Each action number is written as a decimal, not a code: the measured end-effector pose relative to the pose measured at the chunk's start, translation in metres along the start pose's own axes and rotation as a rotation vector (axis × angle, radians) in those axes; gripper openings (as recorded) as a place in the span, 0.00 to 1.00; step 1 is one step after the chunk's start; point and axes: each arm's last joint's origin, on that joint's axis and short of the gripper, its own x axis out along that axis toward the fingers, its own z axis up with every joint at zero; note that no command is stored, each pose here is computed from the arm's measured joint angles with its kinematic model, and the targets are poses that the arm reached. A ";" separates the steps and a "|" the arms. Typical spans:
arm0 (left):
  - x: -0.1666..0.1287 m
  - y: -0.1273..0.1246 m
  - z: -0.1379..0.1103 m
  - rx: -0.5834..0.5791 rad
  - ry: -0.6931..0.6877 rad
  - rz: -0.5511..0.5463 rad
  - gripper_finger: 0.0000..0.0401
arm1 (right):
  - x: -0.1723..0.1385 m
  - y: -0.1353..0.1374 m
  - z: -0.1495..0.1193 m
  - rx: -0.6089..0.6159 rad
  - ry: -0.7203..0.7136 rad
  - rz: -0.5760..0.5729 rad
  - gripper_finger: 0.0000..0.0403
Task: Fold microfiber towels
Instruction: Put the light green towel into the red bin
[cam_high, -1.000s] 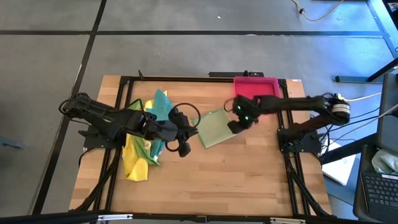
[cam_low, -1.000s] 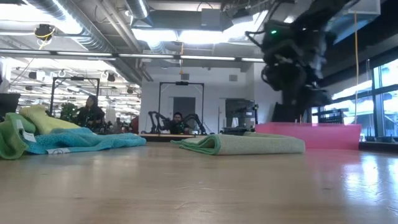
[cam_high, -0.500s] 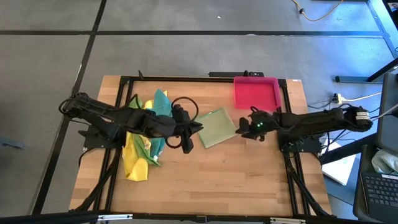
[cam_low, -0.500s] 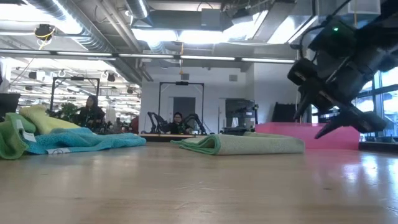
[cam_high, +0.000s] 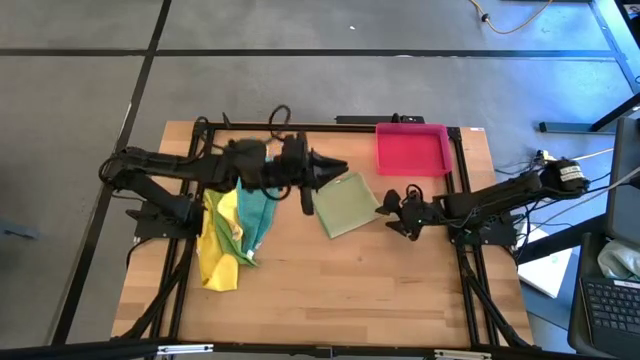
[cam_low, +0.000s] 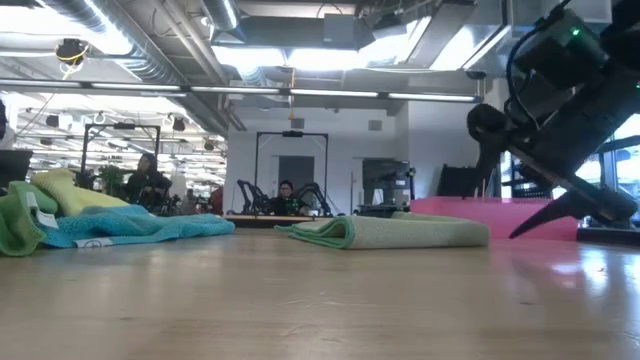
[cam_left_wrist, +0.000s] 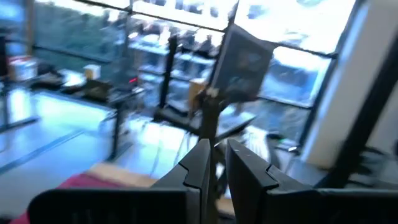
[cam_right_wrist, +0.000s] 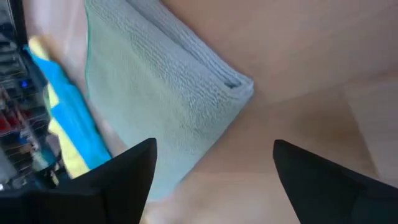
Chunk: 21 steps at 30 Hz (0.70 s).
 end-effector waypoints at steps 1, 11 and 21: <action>0.001 0.005 0.002 0.000 -0.010 -0.024 0.11 | 0.003 0.001 -0.003 0.000 -0.009 -0.009 0.80; 0.005 0.037 0.008 0.018 0.041 -0.231 0.11 | 0.056 0.032 -0.035 0.003 -0.092 -0.081 0.80; -0.011 0.051 0.022 0.058 0.079 -0.300 0.11 | 0.077 0.042 -0.039 0.020 -0.138 -0.093 0.72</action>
